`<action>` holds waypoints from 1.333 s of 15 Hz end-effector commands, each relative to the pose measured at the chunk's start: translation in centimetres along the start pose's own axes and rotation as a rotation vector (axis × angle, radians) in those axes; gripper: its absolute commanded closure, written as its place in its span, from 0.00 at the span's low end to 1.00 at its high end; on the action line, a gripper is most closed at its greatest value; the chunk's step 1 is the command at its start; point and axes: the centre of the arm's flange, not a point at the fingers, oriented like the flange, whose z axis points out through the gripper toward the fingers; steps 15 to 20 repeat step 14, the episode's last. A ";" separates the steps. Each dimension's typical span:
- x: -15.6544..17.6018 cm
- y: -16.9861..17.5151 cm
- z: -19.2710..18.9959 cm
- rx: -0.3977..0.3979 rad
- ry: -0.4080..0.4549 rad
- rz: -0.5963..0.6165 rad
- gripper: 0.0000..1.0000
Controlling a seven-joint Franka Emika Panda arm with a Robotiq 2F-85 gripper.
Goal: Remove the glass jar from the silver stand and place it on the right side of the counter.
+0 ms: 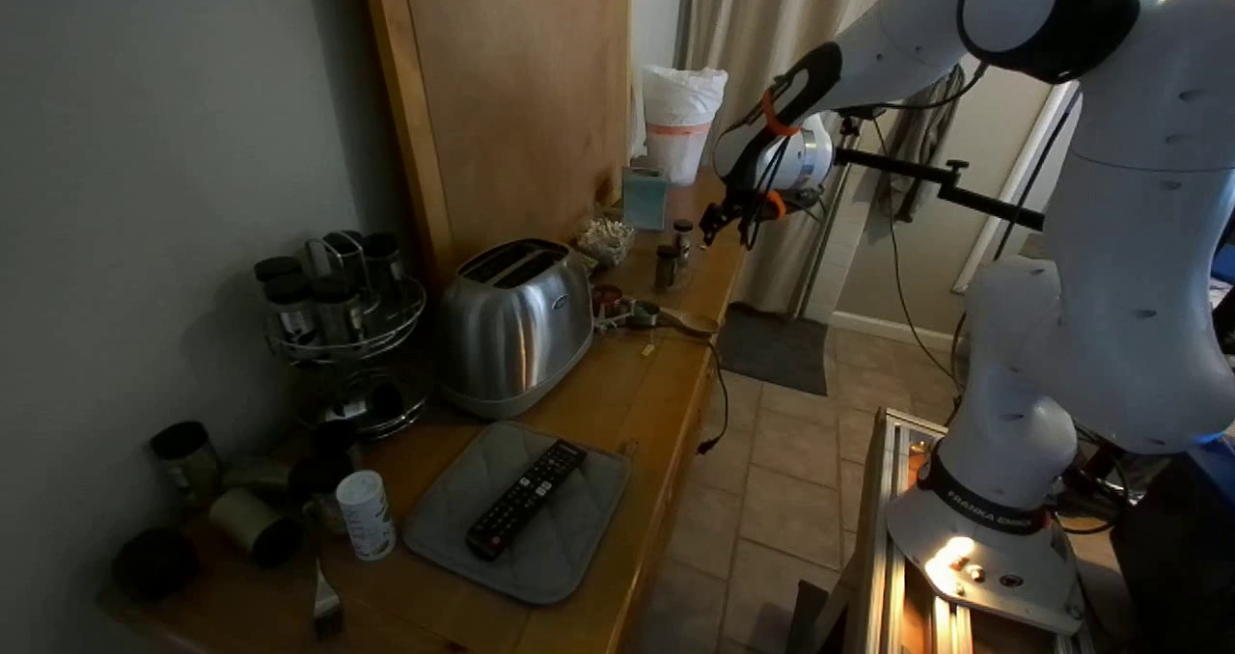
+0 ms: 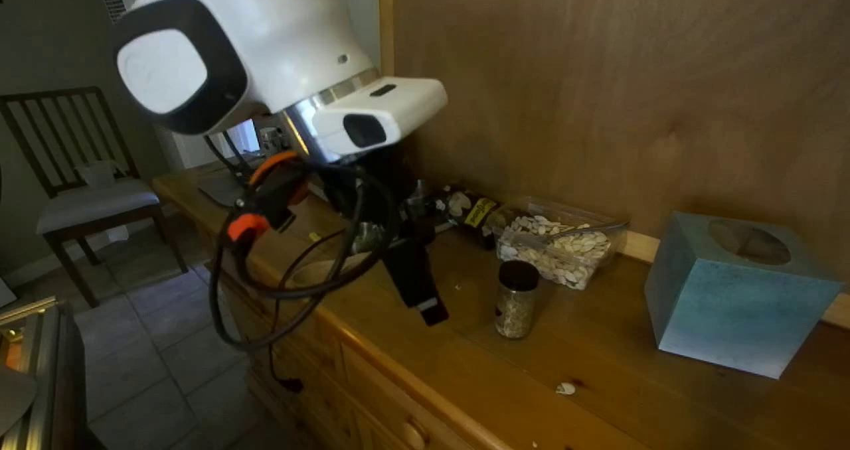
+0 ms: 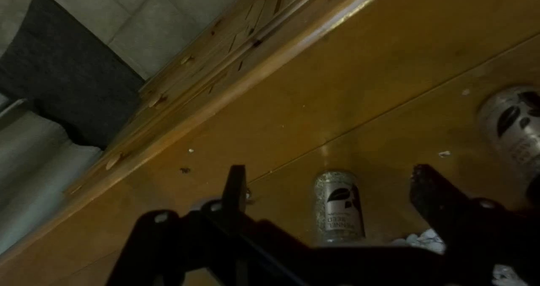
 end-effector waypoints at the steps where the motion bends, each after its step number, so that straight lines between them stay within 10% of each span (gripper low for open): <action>1: 1.2 -1.6 -8.3 0.048 -0.068 -0.045 0.00; 11: 3.5 -4.0 -18.4 0.314 -0.157 -0.400 0.00; 12: 7.6 -4.6 -13.2 0.218 -0.170 -0.336 0.00; 20: 8.0 -4.3 -15.0 0.252 -0.147 -0.366 0.00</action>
